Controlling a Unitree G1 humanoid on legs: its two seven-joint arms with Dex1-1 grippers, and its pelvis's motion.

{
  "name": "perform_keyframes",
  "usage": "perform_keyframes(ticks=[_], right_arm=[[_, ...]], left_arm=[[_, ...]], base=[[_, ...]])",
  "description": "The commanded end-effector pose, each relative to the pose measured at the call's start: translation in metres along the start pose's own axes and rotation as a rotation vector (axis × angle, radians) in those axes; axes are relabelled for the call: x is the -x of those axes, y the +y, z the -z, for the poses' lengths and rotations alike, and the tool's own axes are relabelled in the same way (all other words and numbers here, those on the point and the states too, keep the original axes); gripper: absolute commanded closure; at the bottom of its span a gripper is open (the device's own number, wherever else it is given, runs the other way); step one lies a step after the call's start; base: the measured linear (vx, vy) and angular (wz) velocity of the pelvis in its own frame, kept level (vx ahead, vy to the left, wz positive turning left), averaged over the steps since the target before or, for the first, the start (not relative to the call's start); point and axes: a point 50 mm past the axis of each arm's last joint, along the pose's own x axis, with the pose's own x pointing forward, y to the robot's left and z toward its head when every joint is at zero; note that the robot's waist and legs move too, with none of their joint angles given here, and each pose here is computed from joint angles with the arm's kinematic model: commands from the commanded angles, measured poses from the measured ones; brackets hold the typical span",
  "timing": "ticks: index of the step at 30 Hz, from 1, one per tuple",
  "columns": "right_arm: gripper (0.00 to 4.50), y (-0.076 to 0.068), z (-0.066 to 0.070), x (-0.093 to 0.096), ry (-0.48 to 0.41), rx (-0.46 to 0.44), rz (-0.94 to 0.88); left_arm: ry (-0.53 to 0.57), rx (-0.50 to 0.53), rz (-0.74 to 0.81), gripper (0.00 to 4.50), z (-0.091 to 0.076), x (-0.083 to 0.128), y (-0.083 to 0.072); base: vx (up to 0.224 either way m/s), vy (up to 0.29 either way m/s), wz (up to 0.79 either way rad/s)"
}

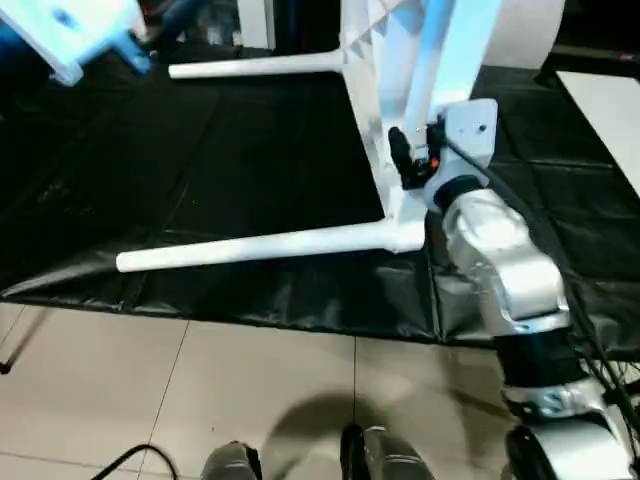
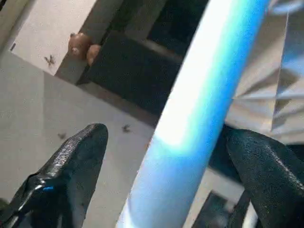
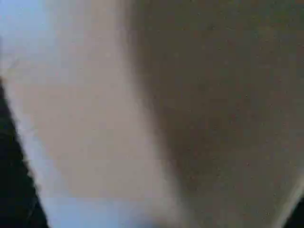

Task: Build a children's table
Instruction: Flip table

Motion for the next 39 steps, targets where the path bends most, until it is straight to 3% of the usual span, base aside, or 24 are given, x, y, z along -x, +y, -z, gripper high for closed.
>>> perform_keyframes(ticks=[1, 9, 10, 16, 25, 26, 31, 32, 39], right_arm=[[1.47, -0.003, -0.004, -0.003, -0.03, -0.012, 0.022], [2.04, 0.001, -0.003, -0.007, -0.045, -0.022, 0.011], [2.29, 0.002, -0.003, -0.007, -0.047, -0.019, 0.007], [2.54, 0.003, -0.003, -0.008, -0.054, 0.006, 0.004], [2.55, 0.0, -0.007, -0.007, -0.059, 0.036, 0.024], [2.55, -0.001, -0.008, -0.007, -0.06, 0.044, 0.027], [2.55, -0.001, -0.01, -0.008, -0.065, 0.07, 0.018], [2.55, -0.001, -0.011, -0.008, -0.065, 0.071, 0.017], [2.55, 0.0, -0.014, -0.008, -0.072, 0.094, 0.002]], left_arm=[[0.006, -0.054, -0.007, 0.0, -0.001, 0.001, 0.0], [0.091, -0.158, -0.103, 0.0, 0.008, 0.01, 0.001], [0.102, -0.17, -0.114, 0.0, 0.01, 0.011, 0.002], [0.17, -0.206, -0.155, 0.0, 0.025, 0.012, 0.007], [0.212, -0.124, -0.141, 0.82, 0.035, 0.01, 0.0], [0.213, -0.122, -0.14, 1.1, 0.036, 0.009, -0.001], [0.208, -0.104, -0.124, 1.41, 0.036, 0.008, -0.006], [0.209, -0.099, -0.121, 1.65, 0.036, 0.008, -0.007], [0.241, -0.093, -0.132, 2.11, 0.042, 0.01, -0.009]], base=[[0.0, 0.0, 0.0], [0.0, 0.0, 0.0], [0.0, 0.0, 0.0], [0.0, 0.0, 0.0], [0.0, 0.0, 0.0], [0.0, 0.0, 0.0], [0.0, 0.0, 0.0], [0.0, 0.0, 0.0], [0.0, 0.0, 0.0]])
